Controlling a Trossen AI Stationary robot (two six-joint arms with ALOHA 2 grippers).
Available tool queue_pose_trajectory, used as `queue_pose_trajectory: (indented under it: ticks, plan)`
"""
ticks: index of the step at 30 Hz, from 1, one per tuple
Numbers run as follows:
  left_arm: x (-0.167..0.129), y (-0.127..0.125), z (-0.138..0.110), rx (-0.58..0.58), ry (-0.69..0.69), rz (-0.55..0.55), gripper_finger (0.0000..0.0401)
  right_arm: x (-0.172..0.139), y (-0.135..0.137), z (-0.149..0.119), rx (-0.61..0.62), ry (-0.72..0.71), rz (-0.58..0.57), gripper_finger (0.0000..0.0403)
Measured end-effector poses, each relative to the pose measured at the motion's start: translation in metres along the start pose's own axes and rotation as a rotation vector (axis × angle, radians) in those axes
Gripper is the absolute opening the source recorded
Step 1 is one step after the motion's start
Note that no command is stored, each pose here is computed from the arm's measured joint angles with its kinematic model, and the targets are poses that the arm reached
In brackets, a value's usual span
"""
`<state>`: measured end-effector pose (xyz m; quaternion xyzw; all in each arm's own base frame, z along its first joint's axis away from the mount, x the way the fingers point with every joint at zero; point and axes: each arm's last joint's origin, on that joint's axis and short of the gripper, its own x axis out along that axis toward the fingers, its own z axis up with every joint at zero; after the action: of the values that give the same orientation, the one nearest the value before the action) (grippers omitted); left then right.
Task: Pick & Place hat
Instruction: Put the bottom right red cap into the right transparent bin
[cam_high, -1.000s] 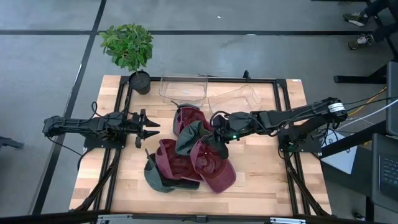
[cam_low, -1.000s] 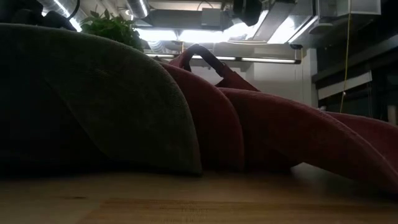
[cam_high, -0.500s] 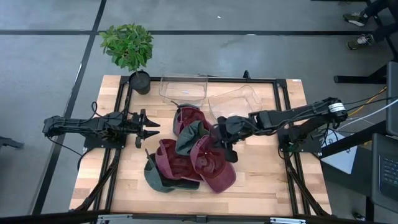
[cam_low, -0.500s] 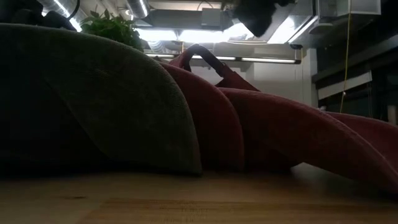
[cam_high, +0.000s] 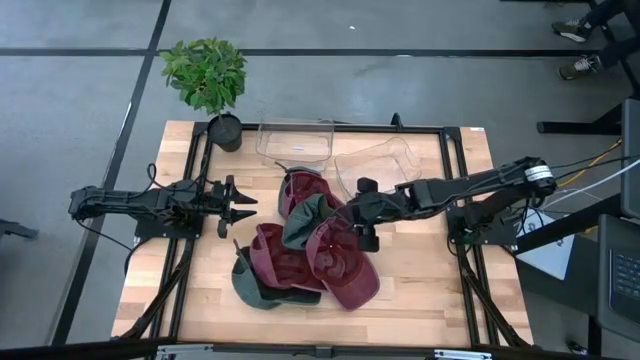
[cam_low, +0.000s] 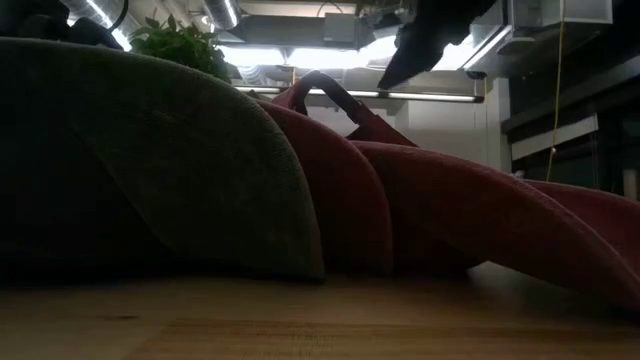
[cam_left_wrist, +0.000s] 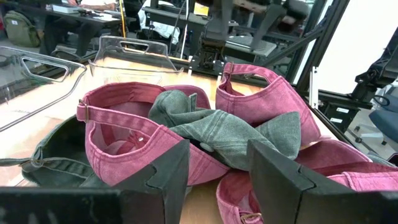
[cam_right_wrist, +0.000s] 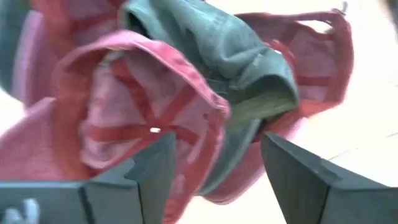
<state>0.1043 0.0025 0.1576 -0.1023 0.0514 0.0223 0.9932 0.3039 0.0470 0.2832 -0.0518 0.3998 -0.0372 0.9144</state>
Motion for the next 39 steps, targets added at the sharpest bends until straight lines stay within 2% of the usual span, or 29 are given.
queue_pose_trajectory:
  ticks: [7, 15, 20, 27, 28, 32, 39]
  plan:
    - [0.0, 0.0, 0.0, 0.0, 0.0, 0.0, 0.0157, 0.026, 0.005, -0.005, -0.041, 0.068, -0.016, 0.0253]
    - [0.0, 0.0, 0.0, 0.0, 0.0, 0.0, 0.0157, 0.052, 0.011, -0.013, -0.057, 0.141, 0.003, 0.0234]
    - [0.0, 0.0, 0.0, 0.0, 0.0, 0.0, 0.0157, 0.058, 0.013, -0.015, -0.058, 0.159, 0.002, 0.0179]
    - [0.0, 0.0, 0.0, 0.0, 0.0, 0.0, 0.0157, 0.054, 0.012, -0.014, -0.034, 0.154, 0.0, 0.0026]
    - [0.0, 0.0, 0.0, 0.0, 0.0, 0.0, 0.0157, 0.053, 0.012, -0.015, -0.027, 0.16, -0.001, 0.0017]
    - [0.0, 0.0, 0.0, 0.0, 0.0, 0.0, 0.0157, 0.048, 0.009, -0.016, 0.006, 0.168, -0.045, 0.0027]
    - [0.0, 0.0, 0.0, 0.0, 0.0, 0.0, 0.0157, 0.015, -0.001, -0.005, 0.009, 0.053, -0.167, 0.0013]
